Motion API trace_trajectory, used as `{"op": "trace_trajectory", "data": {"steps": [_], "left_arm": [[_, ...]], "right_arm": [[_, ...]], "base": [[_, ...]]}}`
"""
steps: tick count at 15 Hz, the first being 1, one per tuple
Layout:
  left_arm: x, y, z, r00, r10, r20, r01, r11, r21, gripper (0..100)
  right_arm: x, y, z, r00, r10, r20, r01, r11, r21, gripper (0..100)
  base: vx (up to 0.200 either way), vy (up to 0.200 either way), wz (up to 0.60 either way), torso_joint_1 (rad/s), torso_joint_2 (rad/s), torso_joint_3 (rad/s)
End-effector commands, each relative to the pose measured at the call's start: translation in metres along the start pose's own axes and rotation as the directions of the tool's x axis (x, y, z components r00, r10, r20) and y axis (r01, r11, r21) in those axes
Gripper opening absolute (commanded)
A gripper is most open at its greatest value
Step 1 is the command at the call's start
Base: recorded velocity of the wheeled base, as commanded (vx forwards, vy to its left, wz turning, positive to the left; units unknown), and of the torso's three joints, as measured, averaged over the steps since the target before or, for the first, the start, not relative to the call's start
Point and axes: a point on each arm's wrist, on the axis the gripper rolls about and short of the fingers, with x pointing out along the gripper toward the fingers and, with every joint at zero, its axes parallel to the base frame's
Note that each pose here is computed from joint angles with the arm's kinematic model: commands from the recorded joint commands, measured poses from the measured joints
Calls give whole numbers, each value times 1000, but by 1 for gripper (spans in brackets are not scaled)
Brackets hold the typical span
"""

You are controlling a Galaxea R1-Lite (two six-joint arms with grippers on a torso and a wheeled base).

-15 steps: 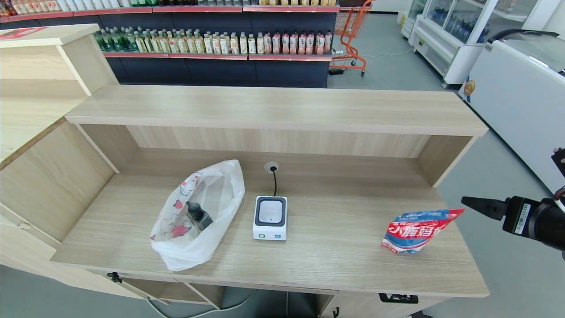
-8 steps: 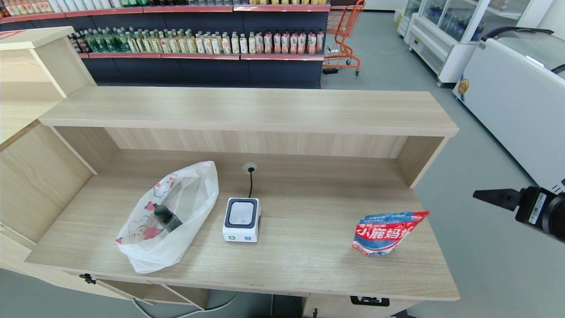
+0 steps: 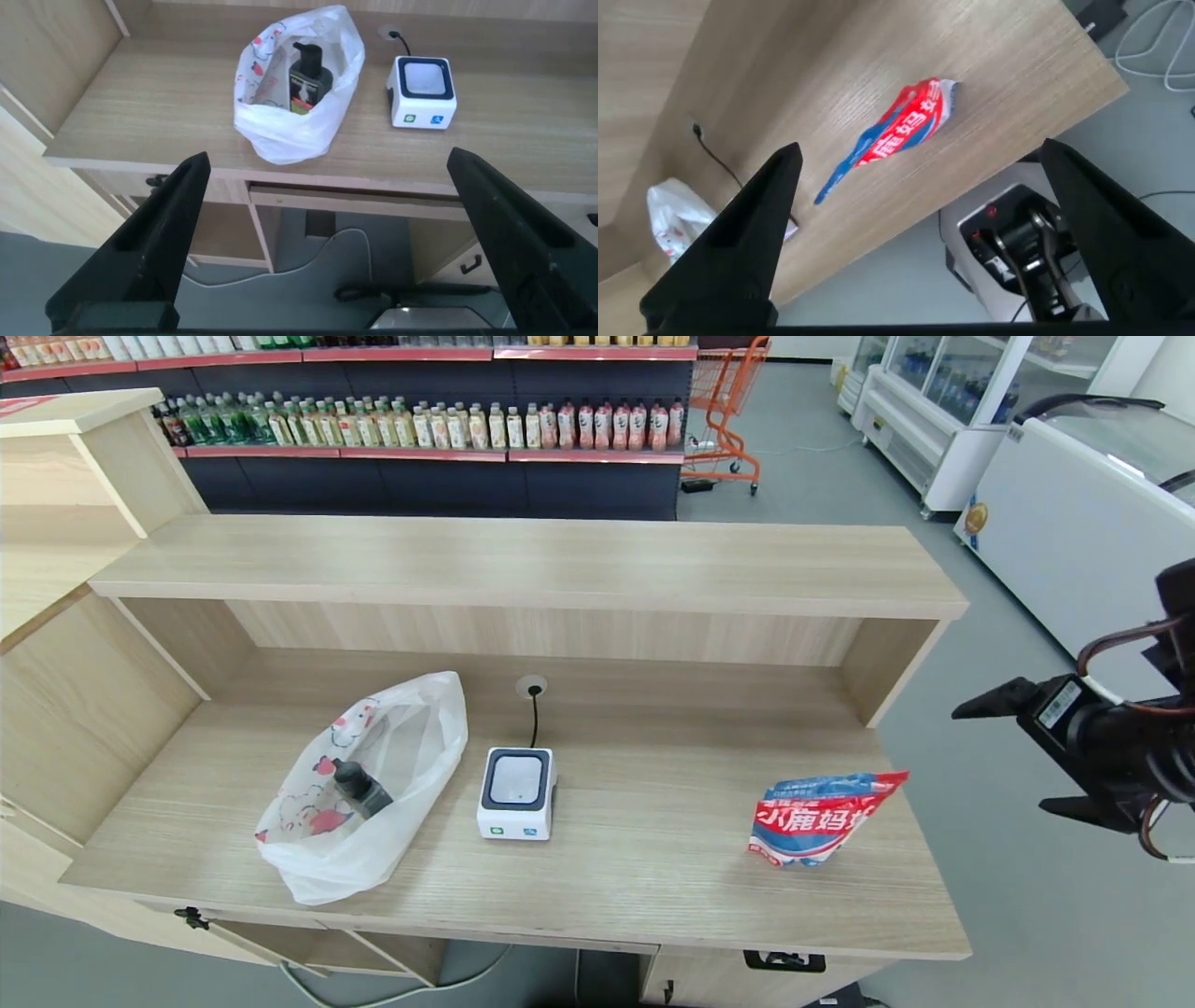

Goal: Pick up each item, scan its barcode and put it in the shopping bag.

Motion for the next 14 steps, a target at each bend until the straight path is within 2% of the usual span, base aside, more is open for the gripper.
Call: {"op": "trace_trajectory", "data": {"steps": [1,7,11,14], "left_arm": [[0,0,0,1000,0,-1,0,1000,0,100],[0,0,0,1000,0,-1,0,1000,0,100],[0,0,0,1000,0,-1,0,1000,0,100],[0,0,0,1000,0,-1,0,1000,0,100]], "right_arm": [[39,-2,-9,992,-109,-60,108,994,-16,100],[97,-1,-31,980,-166,-111,165,986,-14,100],[119,16,-46,980,-137,-144,130,990,-57,100],[140,20,-64,973,-153,-171,137,985,-105,100]], "base": [[0,0,0,0,0,0],[0,0,0,0,0,0],[0,0,0,0,0,0],[0,0,0,0,0,0]]}}
